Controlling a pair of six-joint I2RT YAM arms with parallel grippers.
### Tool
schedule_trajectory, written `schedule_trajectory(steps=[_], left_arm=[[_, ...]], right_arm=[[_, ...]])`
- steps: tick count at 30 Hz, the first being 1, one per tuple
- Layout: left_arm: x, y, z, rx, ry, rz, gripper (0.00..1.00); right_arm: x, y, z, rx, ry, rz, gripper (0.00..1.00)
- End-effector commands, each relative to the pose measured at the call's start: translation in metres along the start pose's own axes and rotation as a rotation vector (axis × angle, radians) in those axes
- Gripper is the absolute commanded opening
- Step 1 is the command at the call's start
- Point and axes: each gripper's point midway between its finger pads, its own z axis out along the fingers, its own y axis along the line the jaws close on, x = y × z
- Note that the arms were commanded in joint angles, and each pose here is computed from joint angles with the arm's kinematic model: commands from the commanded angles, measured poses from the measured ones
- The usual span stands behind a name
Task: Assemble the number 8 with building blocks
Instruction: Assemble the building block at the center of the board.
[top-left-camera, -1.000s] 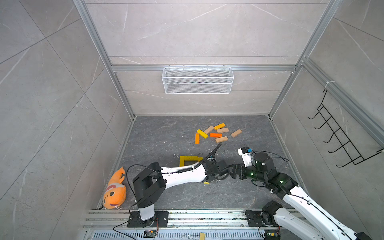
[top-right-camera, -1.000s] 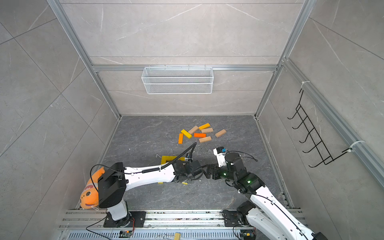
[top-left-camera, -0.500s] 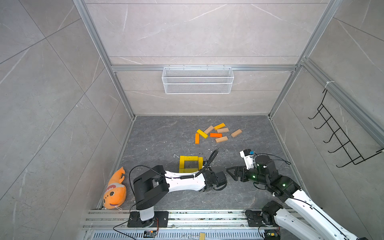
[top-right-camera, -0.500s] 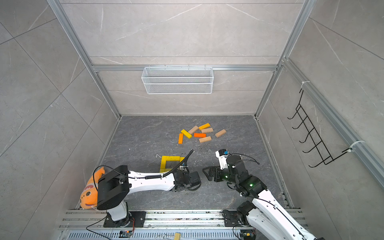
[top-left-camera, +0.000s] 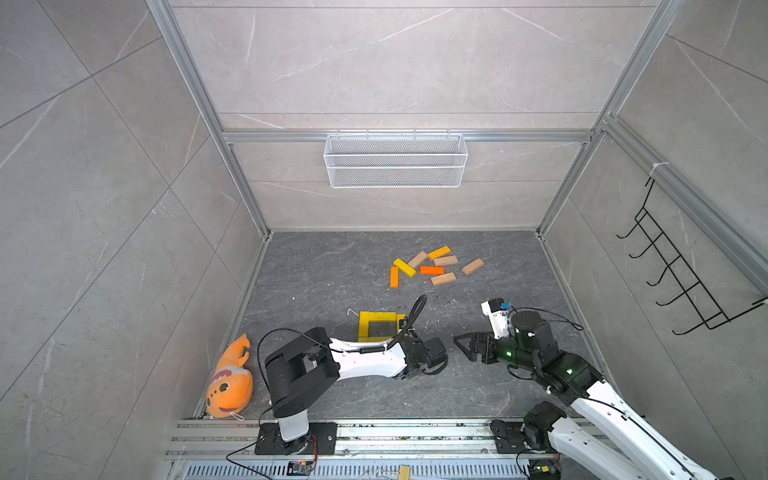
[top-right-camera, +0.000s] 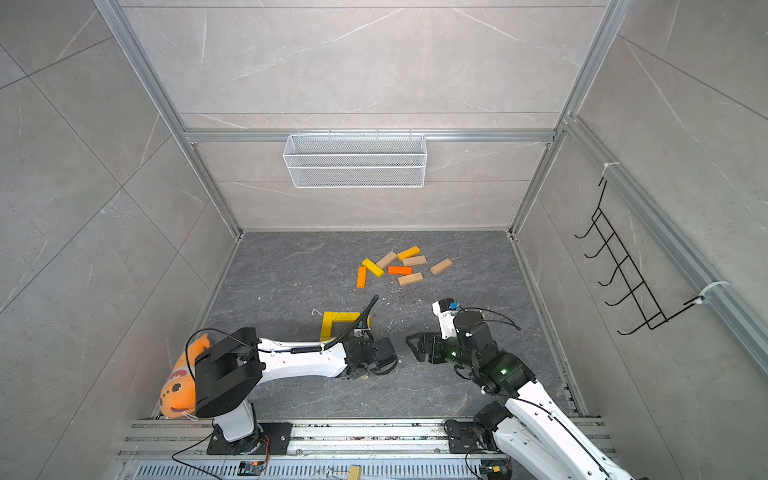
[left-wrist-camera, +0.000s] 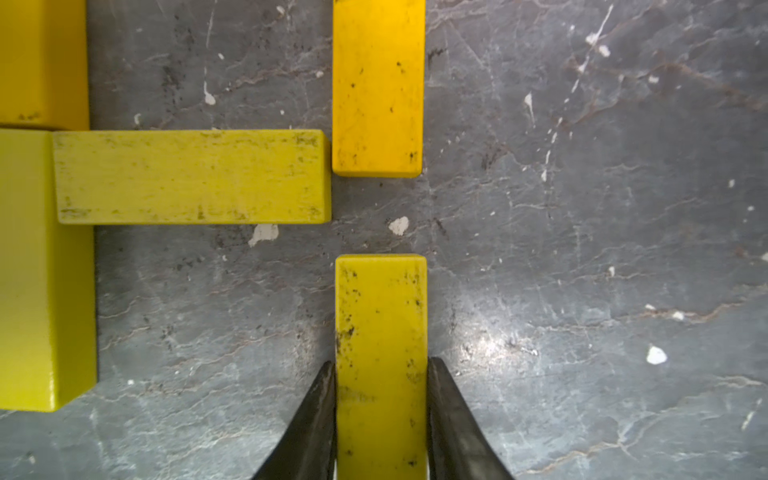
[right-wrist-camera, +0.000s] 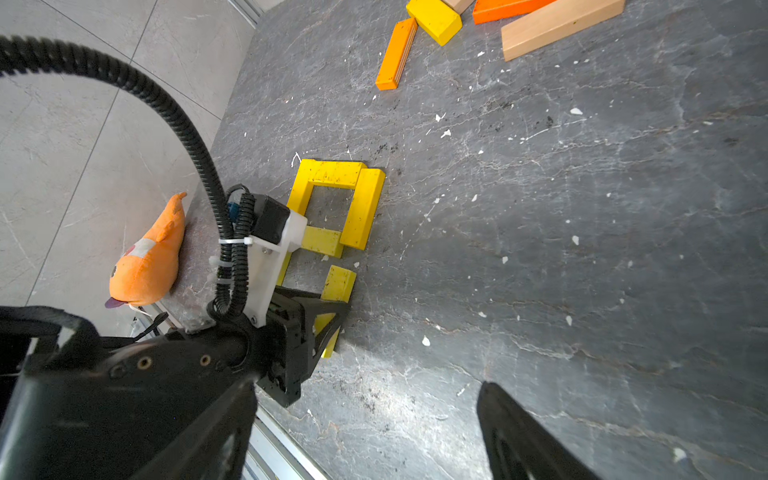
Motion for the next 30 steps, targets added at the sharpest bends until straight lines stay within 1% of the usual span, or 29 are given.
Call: schedule_trajectory(steps=[1,12,30], left_arm=[[-0.003,-0.002,0.002,0.026,0.005,-0.028,0.27],[-0.001,0.003,0.008,0.007,0.019,-0.031,0.28],[-0.003,0.011,0.007,-0.027,0.013,-0.024,0.28]], right_arm=[[0.000,-0.001,-0.002,0.014,0.000,0.006,0.86],[0.001,-0.003,-0.001,0.021,0.004,0.008,0.86],[0.002,-0.005,0.002,0.024,0.011,0.012,0.86]])
